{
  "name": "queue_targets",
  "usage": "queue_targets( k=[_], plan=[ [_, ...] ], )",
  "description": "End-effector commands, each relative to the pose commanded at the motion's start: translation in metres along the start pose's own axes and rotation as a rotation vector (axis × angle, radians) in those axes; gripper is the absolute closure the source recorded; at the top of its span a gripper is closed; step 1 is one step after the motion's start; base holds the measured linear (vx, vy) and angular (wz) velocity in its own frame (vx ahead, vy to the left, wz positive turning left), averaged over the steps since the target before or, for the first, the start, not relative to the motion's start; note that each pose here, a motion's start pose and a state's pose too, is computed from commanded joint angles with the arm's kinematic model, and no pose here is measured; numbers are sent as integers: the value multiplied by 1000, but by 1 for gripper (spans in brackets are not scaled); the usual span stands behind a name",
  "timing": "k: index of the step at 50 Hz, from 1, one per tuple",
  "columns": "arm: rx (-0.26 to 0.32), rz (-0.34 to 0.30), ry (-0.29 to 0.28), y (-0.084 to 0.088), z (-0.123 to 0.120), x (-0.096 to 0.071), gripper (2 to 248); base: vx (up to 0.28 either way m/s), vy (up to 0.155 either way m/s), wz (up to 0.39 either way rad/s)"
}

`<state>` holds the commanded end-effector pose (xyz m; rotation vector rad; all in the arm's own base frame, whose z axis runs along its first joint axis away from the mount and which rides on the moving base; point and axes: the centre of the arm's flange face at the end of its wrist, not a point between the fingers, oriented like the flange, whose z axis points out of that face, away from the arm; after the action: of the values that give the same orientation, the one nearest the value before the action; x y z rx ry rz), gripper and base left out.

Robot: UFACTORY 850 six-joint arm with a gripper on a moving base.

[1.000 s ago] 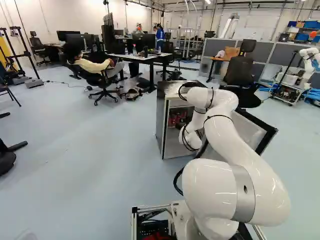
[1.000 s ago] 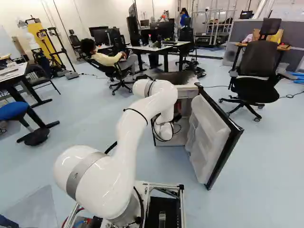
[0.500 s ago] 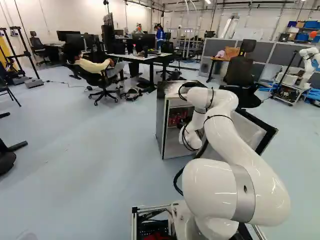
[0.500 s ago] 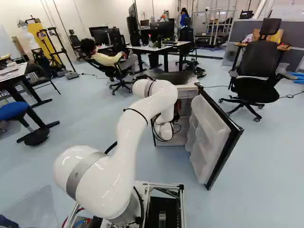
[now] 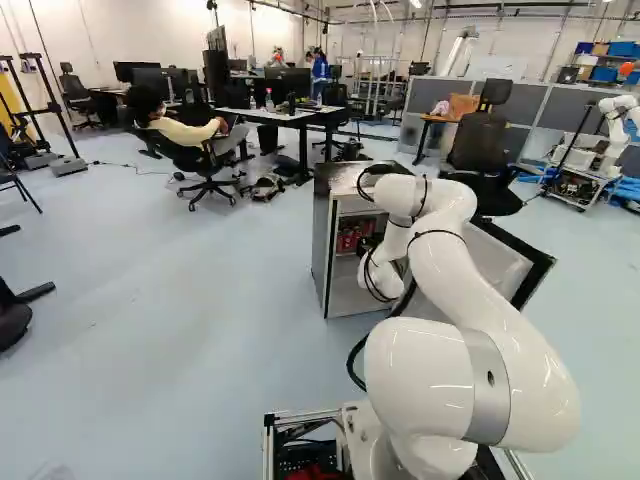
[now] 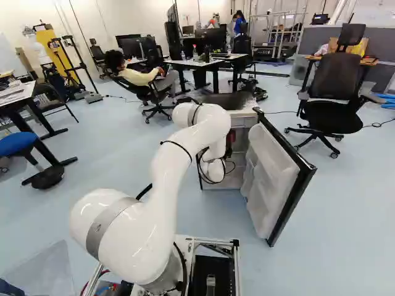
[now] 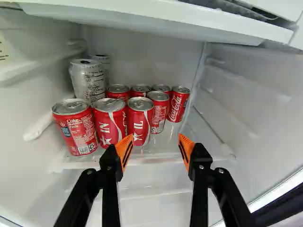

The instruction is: Grab a drink from the fridge

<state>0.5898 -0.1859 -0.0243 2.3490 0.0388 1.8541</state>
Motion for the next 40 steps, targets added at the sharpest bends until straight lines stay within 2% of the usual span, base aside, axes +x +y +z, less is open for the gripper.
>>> queue_targets(
  k=[22, 40],
  plan=[
    [1, -1, 2, -1, 1, 0, 97, 0, 0, 0],
    [9, -7, 21, -6, 12, -1, 97, 0, 0, 0]
  ],
)
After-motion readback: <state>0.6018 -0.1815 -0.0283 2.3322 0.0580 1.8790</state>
